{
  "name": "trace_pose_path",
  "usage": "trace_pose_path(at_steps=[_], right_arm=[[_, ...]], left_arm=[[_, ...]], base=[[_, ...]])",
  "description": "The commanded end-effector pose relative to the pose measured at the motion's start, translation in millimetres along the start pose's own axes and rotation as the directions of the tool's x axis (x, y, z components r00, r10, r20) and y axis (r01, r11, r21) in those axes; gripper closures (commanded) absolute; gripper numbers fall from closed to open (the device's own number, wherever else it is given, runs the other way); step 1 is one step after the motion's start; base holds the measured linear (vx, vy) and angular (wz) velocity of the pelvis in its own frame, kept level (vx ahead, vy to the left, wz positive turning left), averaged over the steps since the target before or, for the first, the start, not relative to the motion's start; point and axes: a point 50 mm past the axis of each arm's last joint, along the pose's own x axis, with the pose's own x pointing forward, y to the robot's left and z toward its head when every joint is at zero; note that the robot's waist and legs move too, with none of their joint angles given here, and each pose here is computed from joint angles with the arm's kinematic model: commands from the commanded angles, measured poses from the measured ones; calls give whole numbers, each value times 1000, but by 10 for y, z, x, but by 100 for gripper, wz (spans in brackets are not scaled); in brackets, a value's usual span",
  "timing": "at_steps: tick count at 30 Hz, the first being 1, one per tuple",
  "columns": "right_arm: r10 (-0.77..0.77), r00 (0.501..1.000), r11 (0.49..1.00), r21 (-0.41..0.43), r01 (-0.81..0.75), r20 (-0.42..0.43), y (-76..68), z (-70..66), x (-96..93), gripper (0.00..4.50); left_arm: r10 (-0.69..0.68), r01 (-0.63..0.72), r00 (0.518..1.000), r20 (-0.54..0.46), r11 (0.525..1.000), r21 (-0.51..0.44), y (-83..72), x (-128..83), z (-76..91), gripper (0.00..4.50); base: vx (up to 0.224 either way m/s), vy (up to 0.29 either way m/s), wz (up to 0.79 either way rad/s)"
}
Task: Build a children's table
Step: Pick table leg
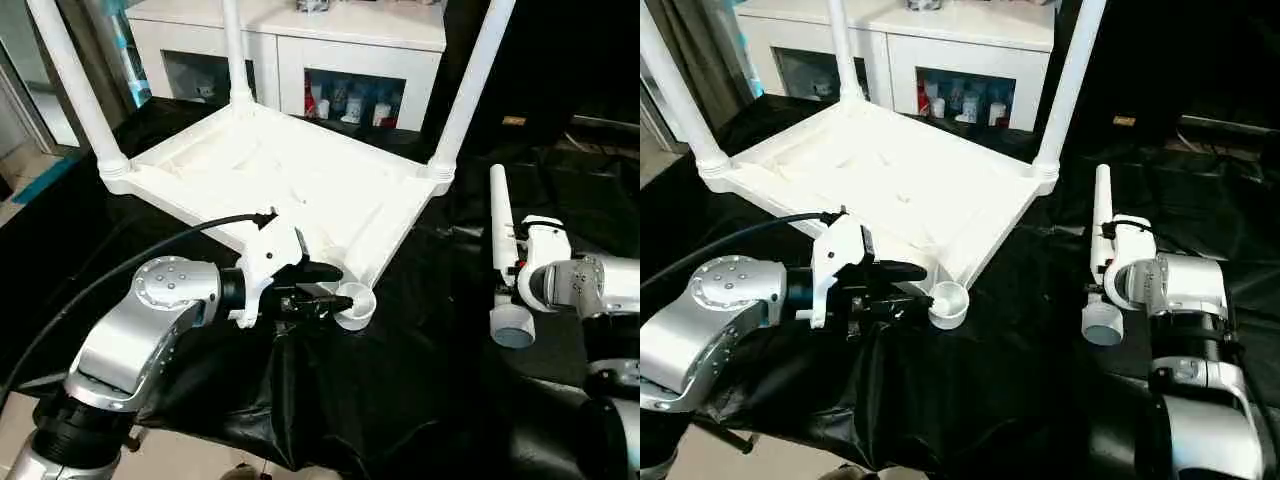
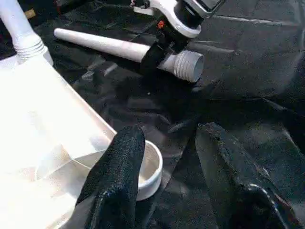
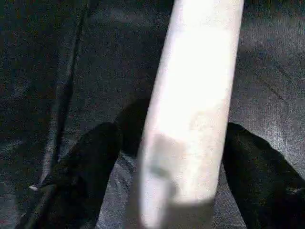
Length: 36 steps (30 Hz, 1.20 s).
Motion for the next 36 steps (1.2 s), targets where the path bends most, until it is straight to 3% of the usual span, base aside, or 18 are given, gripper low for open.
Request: trace_pose_path(at_steps=[1, 11, 14, 17, 20, 22, 23, 24, 26, 28, 29, 30, 31, 32, 33, 34, 36], right_arm=[[-9, 1000, 1000, -8, 9, 7, -25, 39, -8, 129], [-58, 998, 997, 46, 59, -7, -162, -57, 61, 209], [-80, 991, 987, 151, 63, 105, -224, -13, 59, 244], [-29, 970, 981, 193, -19, 240, -190, 74, 26, 261], [27, 895, 959, 241, -149, 445, -164, 204, -57, 266], [49, 860, 944, 258, -207, 509, -155, 239, -86, 266], [81, 782, 928, 238, -285, 618, -141, 302, -162, 266], [84, 777, 927, 237, -290, 623, -139, 305, -167, 266], [194, 618, 855, 178, -488, 762, -31, 400, -341, 266], [257, 533, 806, 125, -578, 806, 37, 429, -431, 266], [338, 419, 735, 41, -677, 843, 128, 449, -555, 266], [382, 351, 684, -6, -729, 855, 176, 456, -629, 266], [402, 317, 658, -30, -752, 859, 199, 458, -667, 266], [448, 242, 601, -90, -794, 861, 256, 451, -748, 266], [448, 242, 601, -90, -794, 861, 256, 451, -748, 266], [530, 127, 503, -190, -843, 839, 360, 414, -865, 266], [633, 34, 402, -291, -868, 773, 503, 336, -958, 267]], left_arm=[[-20, 20, 1000, -2, 999, 33, -16, 3, 78, 240], [-8, 8, 1000, -3, 997, 71, 32, 18, 117, 240], [75, -81, 995, 65, 993, 88, 139, 48, 177, 240], [142, -152, 984, 106, 983, 98, 221, 75, 218, 240], [228, -240, 956, 182, 970, 47, 339, 110, 290, 240], [257, -267, 944, 205, 963, 24, 384, 124, 309, 240], [310, -315, 922, 234, 949, -17, 461, 150, 341, 240], [312, -316, 920, 236, 948, -20, 465, 151, 343, 240], [365, -349, 886, 286, 931, -107, 555, 195, 401, 240], [374, -348, 876, 306, 927, -139, 577, 210, 427, 240], [373, -326, 865, 336, 926, -189, 588, 235, 475, 240], [373, -316, 859, 351, 925, -210, 592, 249, 508, 240], [373, -311, 856, 358, 925, -219, 594, 257, 525, 240], [373, -296, 848, 377, 923, -248, 603, 275, 567, 240], [373, -296, 848, 377, 923, -248, 603, 275, 567, 240], [372, -259, 829, 416, 917, -305, 620, 301, 651, 240], [338, -177, 820, 462, 917, -357, 612, 342, 751, 240]], base=[[0, 0, 0], [0, 0, 0], [0, 0, 0], [0, 0, 0], [0, 0, 0], [0, 0, 0], [0, 0, 0], [0, 0, 0], [0, 0, 0], [0, 0, 0], [0, 0, 0], [0, 0, 0], [0, 0, 0], [0, 0, 0], [0, 0, 0], [0, 0, 0], [0, 0, 0]])
